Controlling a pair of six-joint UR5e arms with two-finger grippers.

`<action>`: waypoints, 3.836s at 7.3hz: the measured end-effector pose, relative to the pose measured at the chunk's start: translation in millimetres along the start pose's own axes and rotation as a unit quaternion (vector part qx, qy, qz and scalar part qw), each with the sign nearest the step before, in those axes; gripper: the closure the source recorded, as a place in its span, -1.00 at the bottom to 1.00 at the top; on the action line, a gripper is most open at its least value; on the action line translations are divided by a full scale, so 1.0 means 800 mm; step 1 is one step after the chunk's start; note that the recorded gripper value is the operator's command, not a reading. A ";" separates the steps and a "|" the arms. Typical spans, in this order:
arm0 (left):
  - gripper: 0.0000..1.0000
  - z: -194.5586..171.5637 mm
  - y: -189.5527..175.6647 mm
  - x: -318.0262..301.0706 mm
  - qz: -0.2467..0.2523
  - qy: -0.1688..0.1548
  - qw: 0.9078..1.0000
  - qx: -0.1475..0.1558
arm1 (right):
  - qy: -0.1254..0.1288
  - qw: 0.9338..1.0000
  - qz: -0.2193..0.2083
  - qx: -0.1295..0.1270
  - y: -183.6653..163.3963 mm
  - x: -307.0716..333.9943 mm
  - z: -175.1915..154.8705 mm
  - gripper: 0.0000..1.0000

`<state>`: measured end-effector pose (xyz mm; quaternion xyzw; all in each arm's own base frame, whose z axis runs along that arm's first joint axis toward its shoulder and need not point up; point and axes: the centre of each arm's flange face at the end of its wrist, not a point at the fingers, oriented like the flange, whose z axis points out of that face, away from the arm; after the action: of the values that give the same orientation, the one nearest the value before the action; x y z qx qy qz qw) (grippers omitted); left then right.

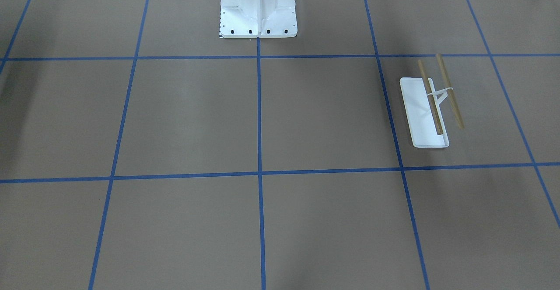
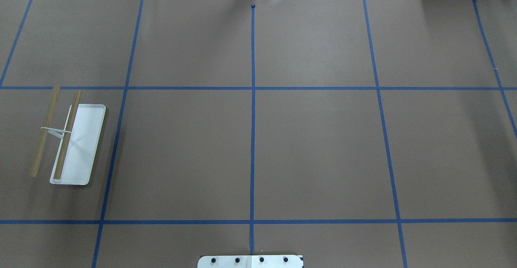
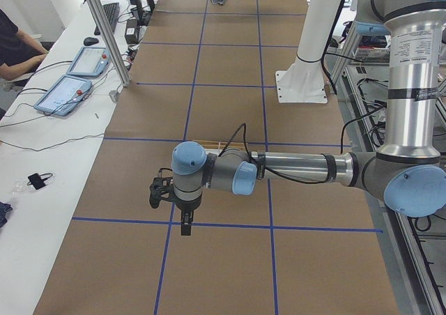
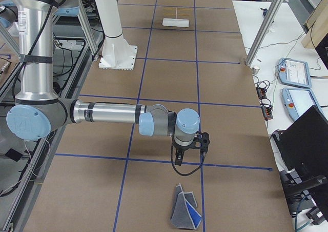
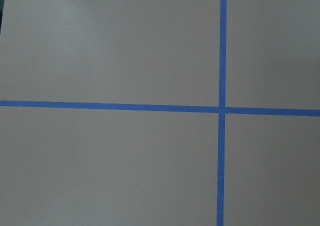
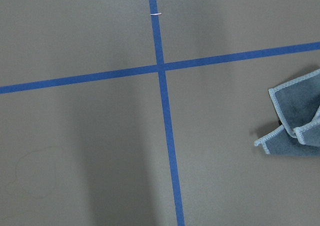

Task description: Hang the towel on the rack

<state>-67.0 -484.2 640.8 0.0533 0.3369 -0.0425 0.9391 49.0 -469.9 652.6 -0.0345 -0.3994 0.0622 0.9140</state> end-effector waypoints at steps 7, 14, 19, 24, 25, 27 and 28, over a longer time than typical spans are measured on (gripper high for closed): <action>-0.97 0.002 -0.002 0.002 0.003 0.003 1.000 0.000 | -0.023 1.000 0.005 -0.006 -0.001 -0.011 -0.007 -1.00; -0.97 -0.009 -0.013 0.016 0.015 0.004 1.000 0.012 | -0.020 1.000 0.014 -0.001 0.000 -0.002 -0.015 -1.00; -0.97 -0.012 -0.023 0.028 0.038 0.009 0.999 0.031 | -0.010 1.000 0.014 0.003 -0.001 0.002 -0.018 -1.00; -0.97 -0.001 -0.027 0.046 0.041 0.010 0.999 0.029 | -0.004 1.000 -0.006 0.009 -0.014 -0.010 -0.022 -1.00; -0.97 0.006 -0.033 0.067 0.030 0.014 0.999 0.023 | 0.006 1.000 -0.012 0.014 -0.022 -0.014 -0.025 -1.00; -0.97 0.025 -0.050 0.120 0.007 0.023 1.000 0.010 | 0.026 0.999 -0.019 0.026 -0.014 0.000 -0.017 -1.00; -0.97 0.029 -0.056 0.141 -0.013 0.028 0.999 0.008 | 0.044 0.998 -0.024 0.034 -0.014 0.018 -0.005 -1.00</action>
<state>29.2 -536.8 583.6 0.0578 0.3635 -0.0563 0.9281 62.6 -478.9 661.3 0.0038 -0.3575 0.0526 0.9324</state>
